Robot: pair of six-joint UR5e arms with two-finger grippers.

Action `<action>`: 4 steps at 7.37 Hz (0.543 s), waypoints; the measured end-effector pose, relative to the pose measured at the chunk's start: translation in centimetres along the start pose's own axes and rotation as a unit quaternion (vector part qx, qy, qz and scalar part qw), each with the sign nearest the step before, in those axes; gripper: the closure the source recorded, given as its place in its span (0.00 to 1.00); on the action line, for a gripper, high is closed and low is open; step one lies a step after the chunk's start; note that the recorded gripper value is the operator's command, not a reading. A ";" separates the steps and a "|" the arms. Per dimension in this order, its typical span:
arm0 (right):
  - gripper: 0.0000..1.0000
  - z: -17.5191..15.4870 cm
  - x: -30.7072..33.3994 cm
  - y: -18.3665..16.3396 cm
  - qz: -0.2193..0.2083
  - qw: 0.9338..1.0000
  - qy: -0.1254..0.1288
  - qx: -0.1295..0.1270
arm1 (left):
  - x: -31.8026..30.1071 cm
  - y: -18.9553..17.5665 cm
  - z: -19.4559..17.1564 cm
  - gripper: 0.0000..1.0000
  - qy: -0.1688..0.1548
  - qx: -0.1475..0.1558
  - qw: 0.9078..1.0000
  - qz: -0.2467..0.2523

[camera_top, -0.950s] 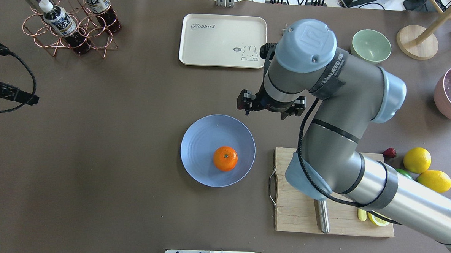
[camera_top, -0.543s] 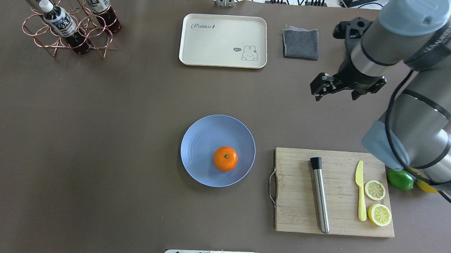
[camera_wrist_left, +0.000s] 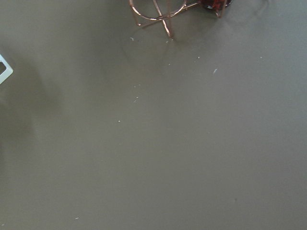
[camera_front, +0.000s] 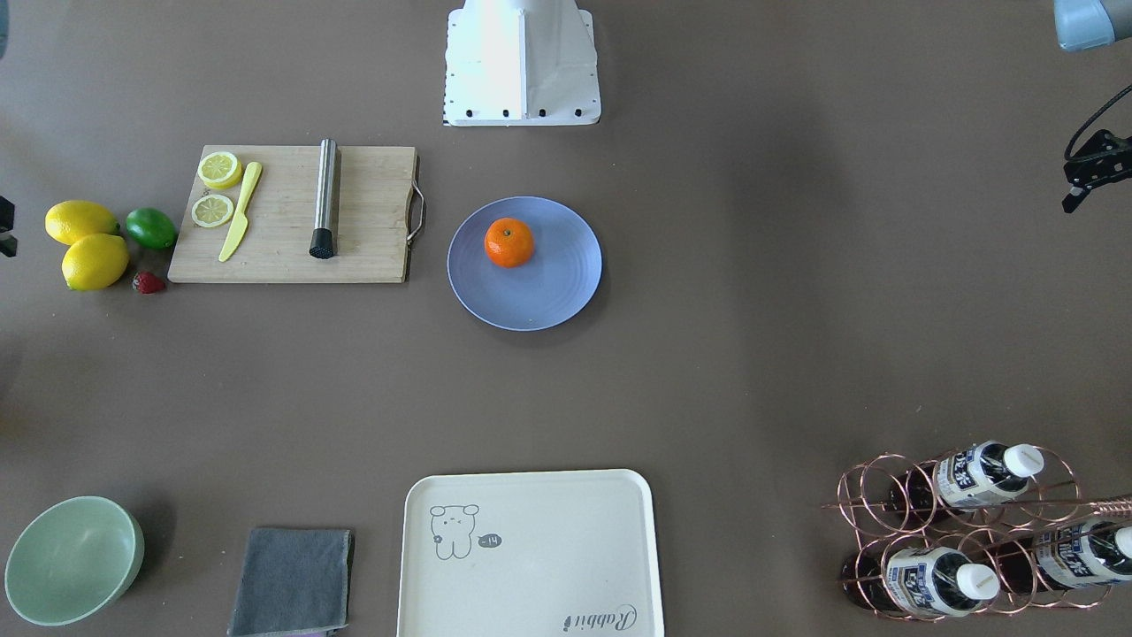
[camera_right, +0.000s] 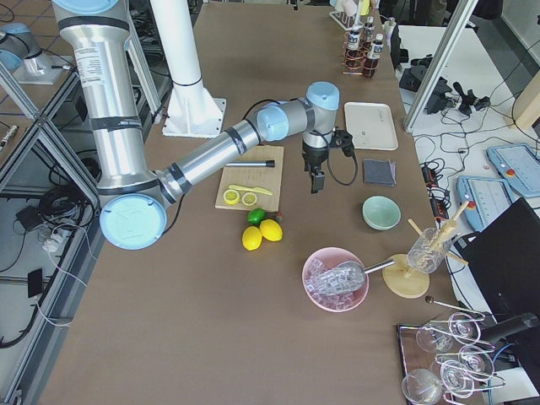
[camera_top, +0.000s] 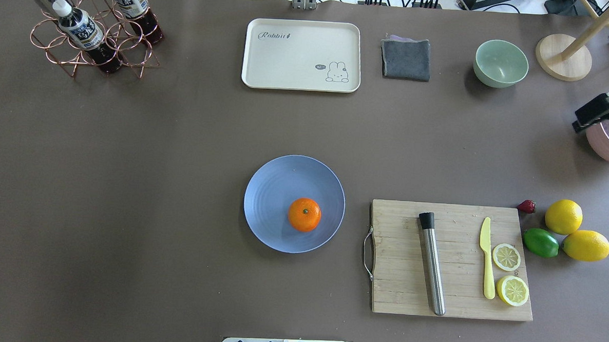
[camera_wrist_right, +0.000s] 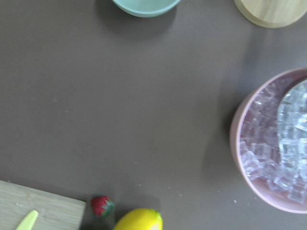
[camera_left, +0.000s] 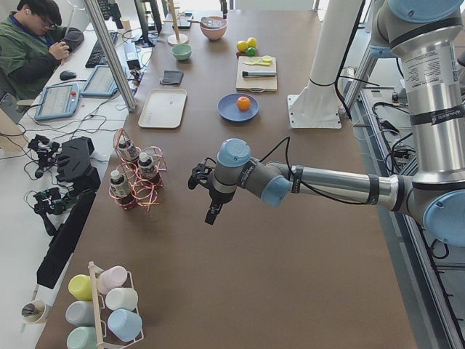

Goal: Pick orange to plate

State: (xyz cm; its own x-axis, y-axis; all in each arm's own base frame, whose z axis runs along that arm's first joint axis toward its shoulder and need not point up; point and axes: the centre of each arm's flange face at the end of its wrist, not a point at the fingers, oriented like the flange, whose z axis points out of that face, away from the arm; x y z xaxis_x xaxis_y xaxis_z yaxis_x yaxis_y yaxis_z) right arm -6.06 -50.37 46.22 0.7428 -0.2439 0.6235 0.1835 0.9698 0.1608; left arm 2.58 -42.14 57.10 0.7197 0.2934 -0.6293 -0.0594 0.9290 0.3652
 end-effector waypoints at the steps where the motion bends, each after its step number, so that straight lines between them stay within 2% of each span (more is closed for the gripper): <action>1: 0.00 0.5 5.8 1.9 -0.010 1.000 -0.004 -0.008 | -0.9 0.4 0.1 0.02 0.009 -0.003 1.000 -0.007; 3: 0.00 2.2 14.4 6.3 0.000 1.000 -0.010 -0.015 | -5.0 2.2 0.3 0.02 0.008 -0.008 1.000 0.007; 4: 0.00 3.5 17.2 8.7 0.011 1.000 -0.011 -0.011 | -7.5 3.4 -0.1 0.02 0.014 -0.007 1.000 -0.001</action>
State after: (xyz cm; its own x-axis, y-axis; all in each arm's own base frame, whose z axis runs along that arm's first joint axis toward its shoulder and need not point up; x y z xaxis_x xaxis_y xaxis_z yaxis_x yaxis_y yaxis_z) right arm 6.06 -46.17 61.07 0.7321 -0.2223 0.6439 0.1814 0.9747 0.1303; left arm -3.06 -41.19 63.01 0.6997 0.2981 -0.6493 -0.0676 0.9323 0.3552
